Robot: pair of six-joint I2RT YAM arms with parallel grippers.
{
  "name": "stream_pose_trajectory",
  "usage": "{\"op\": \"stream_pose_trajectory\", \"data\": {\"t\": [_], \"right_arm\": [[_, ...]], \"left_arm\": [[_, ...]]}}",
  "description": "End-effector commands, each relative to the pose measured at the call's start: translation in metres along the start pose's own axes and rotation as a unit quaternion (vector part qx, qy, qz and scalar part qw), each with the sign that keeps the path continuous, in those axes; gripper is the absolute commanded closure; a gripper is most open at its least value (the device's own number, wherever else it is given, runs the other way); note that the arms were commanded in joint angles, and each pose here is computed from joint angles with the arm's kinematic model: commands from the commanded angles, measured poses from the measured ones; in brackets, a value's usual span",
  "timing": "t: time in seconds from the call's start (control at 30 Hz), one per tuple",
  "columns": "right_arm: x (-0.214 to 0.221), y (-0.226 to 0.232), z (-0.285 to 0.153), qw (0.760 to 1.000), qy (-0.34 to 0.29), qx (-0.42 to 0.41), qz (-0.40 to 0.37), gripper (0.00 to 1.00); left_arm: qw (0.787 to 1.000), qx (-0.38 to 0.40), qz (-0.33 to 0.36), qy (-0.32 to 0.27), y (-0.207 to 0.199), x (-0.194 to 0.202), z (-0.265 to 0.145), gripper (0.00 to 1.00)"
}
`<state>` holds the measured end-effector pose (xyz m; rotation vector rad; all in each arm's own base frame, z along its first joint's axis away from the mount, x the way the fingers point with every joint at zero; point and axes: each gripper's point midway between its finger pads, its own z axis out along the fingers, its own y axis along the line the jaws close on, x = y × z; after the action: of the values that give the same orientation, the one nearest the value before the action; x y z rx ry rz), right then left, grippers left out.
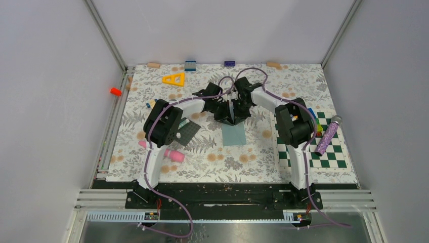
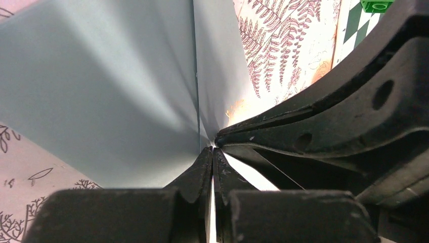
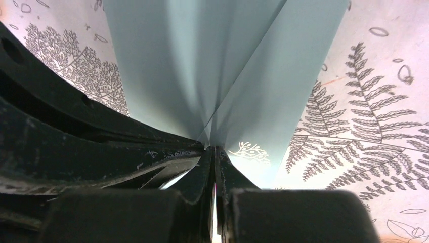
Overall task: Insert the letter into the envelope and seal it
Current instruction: Seal the envelope flap on the envelope.
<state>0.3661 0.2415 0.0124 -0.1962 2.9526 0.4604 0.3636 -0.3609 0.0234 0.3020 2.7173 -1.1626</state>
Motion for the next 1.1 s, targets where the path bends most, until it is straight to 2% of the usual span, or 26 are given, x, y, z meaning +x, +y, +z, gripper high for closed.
{"op": "stream_pose_trajectory", "data": {"t": [0.0, 0.23, 0.47, 0.53, 0.6, 0.73, 0.77, 0.83, 0.9, 1.0, 1.07], "right_arm": [[-0.016, 0.007, -0.011, 0.999, -0.027, -0.004, -0.018, 1.0], [-0.002, -0.002, -0.03, 0.996, -0.059, -0.057, -0.022, 1.0], [0.013, -0.007, -0.042, 0.989, -0.094, -0.068, -0.091, 1.0], [0.011, -0.005, -0.051, 0.979, -0.138, -0.077, -0.128, 1.0], [0.006, -0.001, -0.066, 0.961, -0.194, -0.082, -0.177, 1.0], [-0.003, 0.02, -0.091, 0.909, -0.286, -0.1, -0.287, 1.0], [-0.005, 0.025, -0.092, 0.899, -0.295, -0.102, -0.307, 1.0], [-0.006, 0.032, -0.098, 0.894, -0.284, -0.097, -0.331, 1.0], [-0.004, 0.04, -0.104, 0.876, -0.282, -0.09, -0.381, 1.0], [-0.002, 0.04, -0.11, 0.816, -0.294, -0.047, -0.496, 1.0], [0.001, 0.031, -0.104, 0.756, -0.285, -0.007, -0.589, 1.0]], "left_arm": [[0.999, -0.035, 0.017, -0.005, 0.012, 0.0, 0.01, 1.0], [0.999, -0.037, 0.016, -0.006, 0.013, -0.001, 0.011, 1.0], [0.999, -0.039, 0.014, -0.006, 0.013, -0.002, 0.011, 1.0], [0.999, -0.039, 0.013, -0.006, 0.013, -0.003, 0.011, 1.0], [0.999, -0.038, 0.013, -0.006, 0.013, -0.003, 0.01, 1.0], [0.999, -0.037, 0.013, -0.005, 0.013, -0.003, 0.011, 1.0], [0.999, -0.038, 0.013, -0.005, 0.013, -0.004, 0.011, 1.0], [0.999, -0.037, 0.013, -0.004, 0.013, -0.004, 0.01, 1.0], [0.999, -0.035, 0.011, -0.003, 0.013, -0.004, 0.01, 1.0], [0.999, -0.031, 0.011, 0.0, 0.012, -0.003, 0.011, 1.0], [1.0, -0.028, 0.011, 0.001, 0.012, -0.003, 0.011, 1.0]]}}
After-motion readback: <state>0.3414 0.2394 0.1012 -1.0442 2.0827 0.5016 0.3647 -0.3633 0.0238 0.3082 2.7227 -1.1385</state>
